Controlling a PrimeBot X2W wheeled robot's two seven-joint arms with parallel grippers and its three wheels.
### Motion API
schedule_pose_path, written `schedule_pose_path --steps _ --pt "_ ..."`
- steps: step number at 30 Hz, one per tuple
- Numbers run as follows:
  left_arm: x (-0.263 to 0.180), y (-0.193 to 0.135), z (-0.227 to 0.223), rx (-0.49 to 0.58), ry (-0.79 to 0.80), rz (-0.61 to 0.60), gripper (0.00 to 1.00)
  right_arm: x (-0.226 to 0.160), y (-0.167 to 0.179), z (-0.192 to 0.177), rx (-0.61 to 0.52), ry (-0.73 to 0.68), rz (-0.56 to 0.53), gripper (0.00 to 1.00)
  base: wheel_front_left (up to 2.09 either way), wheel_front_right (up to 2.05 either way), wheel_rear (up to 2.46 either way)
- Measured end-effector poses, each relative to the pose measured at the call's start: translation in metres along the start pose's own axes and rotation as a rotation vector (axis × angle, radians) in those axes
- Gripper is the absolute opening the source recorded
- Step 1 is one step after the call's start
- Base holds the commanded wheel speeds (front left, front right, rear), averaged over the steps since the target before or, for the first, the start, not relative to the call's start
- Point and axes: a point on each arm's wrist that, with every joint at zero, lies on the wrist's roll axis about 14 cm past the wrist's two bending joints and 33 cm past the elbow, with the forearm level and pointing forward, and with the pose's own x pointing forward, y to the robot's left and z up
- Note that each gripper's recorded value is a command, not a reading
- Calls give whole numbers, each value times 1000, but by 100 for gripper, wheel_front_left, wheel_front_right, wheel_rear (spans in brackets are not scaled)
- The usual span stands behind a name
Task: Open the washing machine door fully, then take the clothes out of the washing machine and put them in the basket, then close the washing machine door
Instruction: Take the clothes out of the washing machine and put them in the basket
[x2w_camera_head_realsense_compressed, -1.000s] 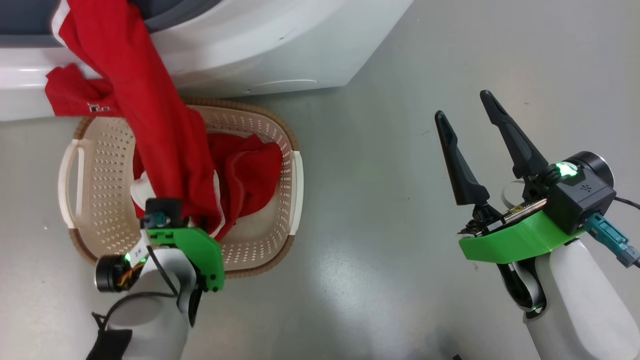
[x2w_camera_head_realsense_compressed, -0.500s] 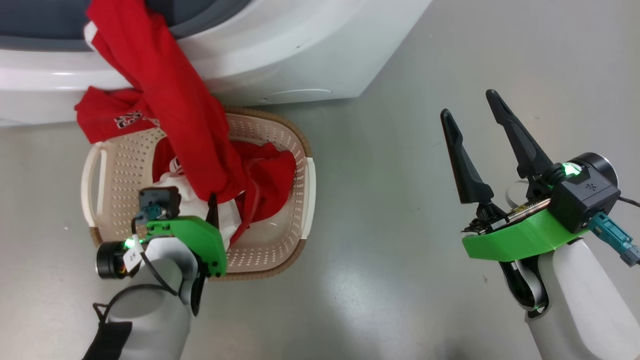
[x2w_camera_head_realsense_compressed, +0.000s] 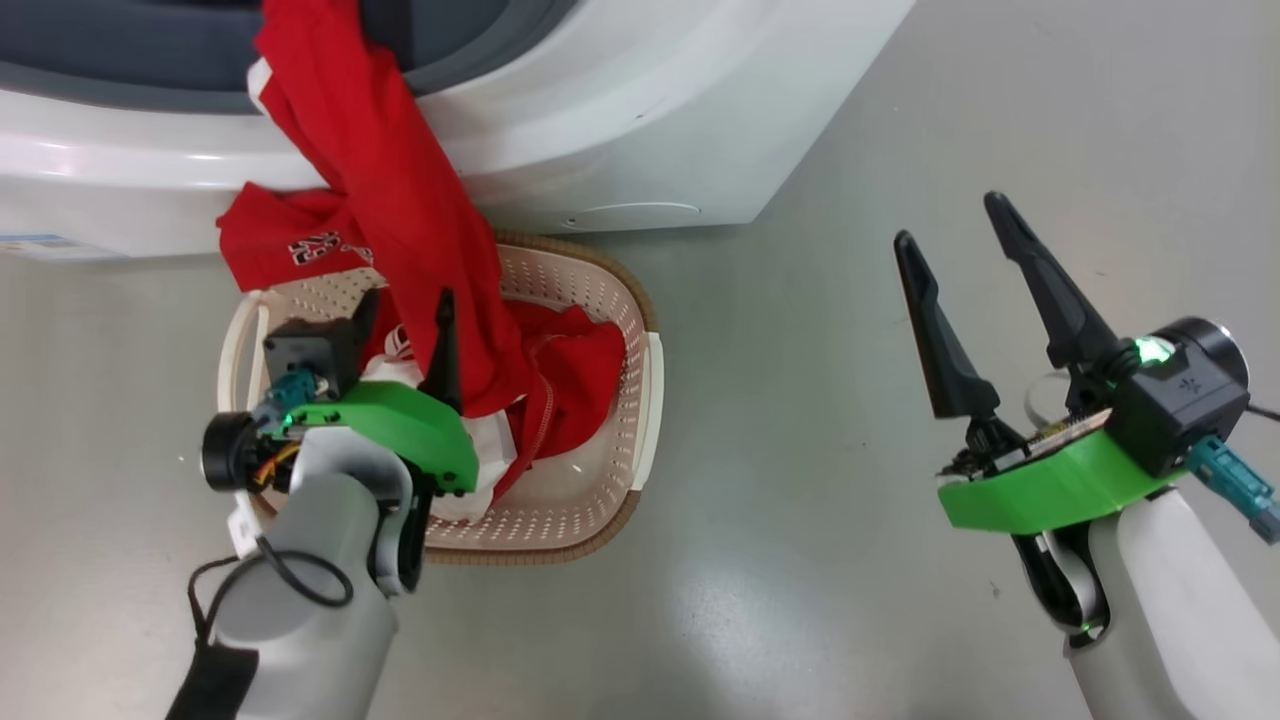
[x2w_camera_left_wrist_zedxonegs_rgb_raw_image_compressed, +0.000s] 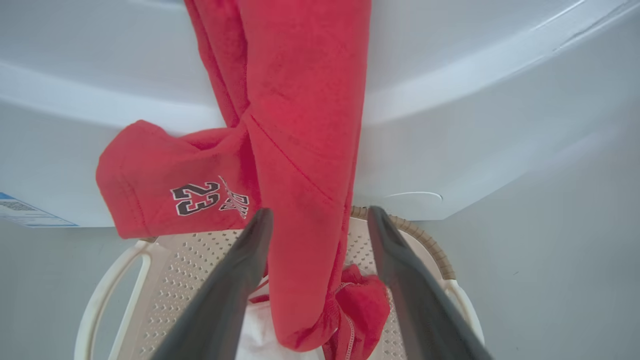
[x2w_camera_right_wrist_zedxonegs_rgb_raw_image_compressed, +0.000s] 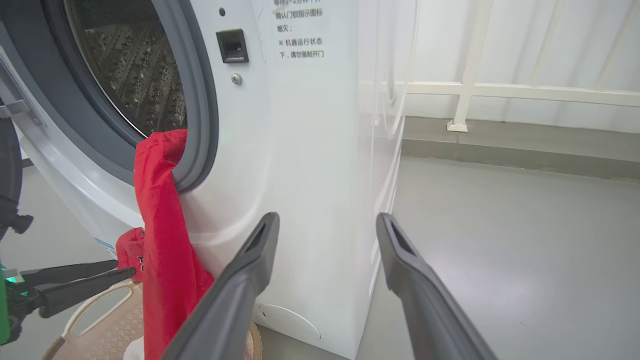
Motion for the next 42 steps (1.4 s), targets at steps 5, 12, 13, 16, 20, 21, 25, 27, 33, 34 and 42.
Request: schedule_pose_path --steps 5,12,13,16,20,21,25,27,33,34,42 --pt "-8 -4 28 -1 -107 -5 100 -7 3 -5 7 18 1 100 0 0 0" --pt "-24 -2 63 35 -251 11 100 -7 5 -2 7 10 6 100 0 0 0" --pt "-26 -2 66 37 -265 14 100 -7 5 -1 7 10 6 100 0 0 0" --pt "-34 -5 77 39 -313 11 100 -7 4 0 5 8 5 100 0 0 0" --pt "-44 -5 91 36 -368 16 100 -7 4 2 5 3 5 100 0 0 0" --pt "-47 -3 94 41 -380 22 100 -7 5 2 5 3 5 100 0 0 0" --pt "-58 -5 105 39 -424 27 100 -7 5 5 4 -4 5 100 0 0 0" --pt "-63 -7 109 35 -434 27 100 -7 5 6 3 -6 5 100 0 0 0" --pt "-78 -8 117 24 -459 38 100 -7 6 8 4 -12 9 100 0 0 0" --pt "-80 -9 118 26 -460 40 100 -6 7 8 4 -13 10 100 0 0 0" --pt "-90 -3 115 30 -450 58 100 -5 8 9 5 -16 15 100 0 0 0"
